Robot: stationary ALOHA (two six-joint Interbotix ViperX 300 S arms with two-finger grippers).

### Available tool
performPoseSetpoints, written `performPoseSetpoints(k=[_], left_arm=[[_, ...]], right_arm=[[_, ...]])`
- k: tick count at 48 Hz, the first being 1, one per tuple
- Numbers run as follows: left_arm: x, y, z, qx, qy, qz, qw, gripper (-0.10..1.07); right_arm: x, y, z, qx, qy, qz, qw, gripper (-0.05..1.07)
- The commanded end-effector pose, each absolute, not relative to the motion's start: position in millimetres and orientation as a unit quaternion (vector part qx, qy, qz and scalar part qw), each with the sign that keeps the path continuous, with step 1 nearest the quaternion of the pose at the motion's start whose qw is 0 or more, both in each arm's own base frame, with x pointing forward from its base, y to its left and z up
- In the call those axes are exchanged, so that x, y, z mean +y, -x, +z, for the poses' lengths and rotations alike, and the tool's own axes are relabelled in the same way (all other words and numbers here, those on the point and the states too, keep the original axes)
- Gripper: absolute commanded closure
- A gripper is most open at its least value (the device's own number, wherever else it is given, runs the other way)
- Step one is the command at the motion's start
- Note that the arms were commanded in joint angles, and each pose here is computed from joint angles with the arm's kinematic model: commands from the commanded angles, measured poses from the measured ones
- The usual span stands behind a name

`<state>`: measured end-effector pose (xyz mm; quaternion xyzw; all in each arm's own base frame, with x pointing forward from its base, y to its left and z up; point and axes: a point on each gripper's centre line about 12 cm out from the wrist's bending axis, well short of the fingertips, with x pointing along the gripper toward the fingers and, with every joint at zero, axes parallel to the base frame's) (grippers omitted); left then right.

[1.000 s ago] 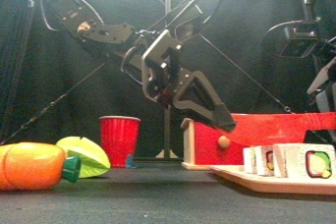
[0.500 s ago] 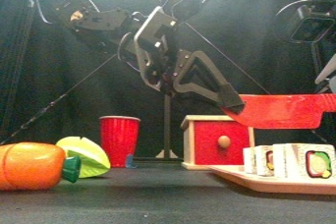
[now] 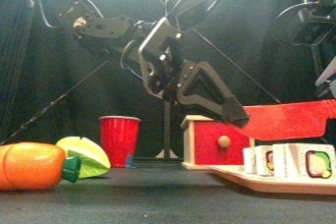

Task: Cut sushi roll

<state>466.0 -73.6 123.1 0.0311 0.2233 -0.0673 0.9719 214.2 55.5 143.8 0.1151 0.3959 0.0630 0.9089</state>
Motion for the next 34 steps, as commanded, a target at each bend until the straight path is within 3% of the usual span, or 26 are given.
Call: performPoseSetpoints(k=[1,34], left_arm=[[-71.4,-476.3,145.2,0.188,-0.03,-0.064,0.98,0.68],[-70.9,-477.3,136.3,0.198,-0.032,-0.064,0.978,0.68]], right_arm=[[50.7,-220.7,151.6,0.375,-0.118,0.054,0.918,0.63],[50.0,-216.8,138.7,0.398,-0.121,0.046,0.908,0.63]])
